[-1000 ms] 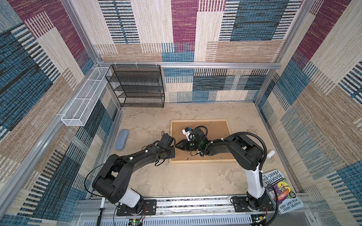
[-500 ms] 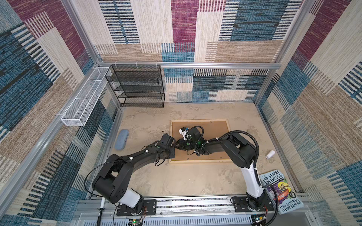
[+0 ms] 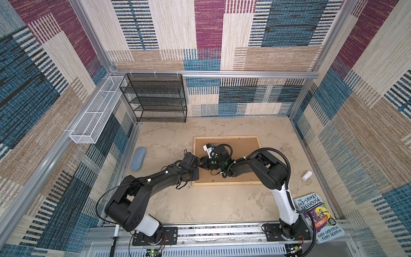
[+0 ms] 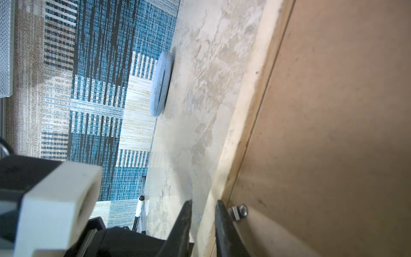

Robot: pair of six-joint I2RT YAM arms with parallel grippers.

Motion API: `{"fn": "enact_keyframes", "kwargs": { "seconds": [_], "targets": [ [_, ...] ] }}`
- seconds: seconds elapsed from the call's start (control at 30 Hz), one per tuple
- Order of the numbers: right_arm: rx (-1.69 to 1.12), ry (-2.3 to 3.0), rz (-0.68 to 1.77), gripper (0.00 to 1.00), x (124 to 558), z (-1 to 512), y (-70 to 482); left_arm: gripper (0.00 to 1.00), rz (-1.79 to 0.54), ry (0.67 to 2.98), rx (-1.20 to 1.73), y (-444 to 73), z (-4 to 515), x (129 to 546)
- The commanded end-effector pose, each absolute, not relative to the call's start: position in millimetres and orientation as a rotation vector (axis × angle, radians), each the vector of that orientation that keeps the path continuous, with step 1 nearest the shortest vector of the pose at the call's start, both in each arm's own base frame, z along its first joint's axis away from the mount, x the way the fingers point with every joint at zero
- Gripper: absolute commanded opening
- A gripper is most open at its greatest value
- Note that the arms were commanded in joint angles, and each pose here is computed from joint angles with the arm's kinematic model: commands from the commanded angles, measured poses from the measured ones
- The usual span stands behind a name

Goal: Put the photo into the frame

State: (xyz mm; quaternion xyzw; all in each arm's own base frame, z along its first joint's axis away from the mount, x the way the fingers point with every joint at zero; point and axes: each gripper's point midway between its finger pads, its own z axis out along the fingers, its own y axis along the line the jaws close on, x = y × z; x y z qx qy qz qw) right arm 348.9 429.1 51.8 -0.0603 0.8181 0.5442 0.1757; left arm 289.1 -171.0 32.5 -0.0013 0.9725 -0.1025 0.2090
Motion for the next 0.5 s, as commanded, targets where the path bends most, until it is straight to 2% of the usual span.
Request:
{"fn": "enact_keyframes", "kwargs": {
  "seconds": [0.0,0.2,0.47],
  "targets": [
    [-0.165,2.332,1.503,0.2,348,53,425,0.32,-0.261,2.734,-0.006,-166,35,282],
    [-0.233,2.33,1.352,0.2,355,60,417,0.36,-0.236,2.685,-0.042,-156,52,291],
    [-0.395,2.329,0.962,0.2,377,55,398,0.28,-0.251,2.655,-0.032,-155,58,308]
  ]
}}
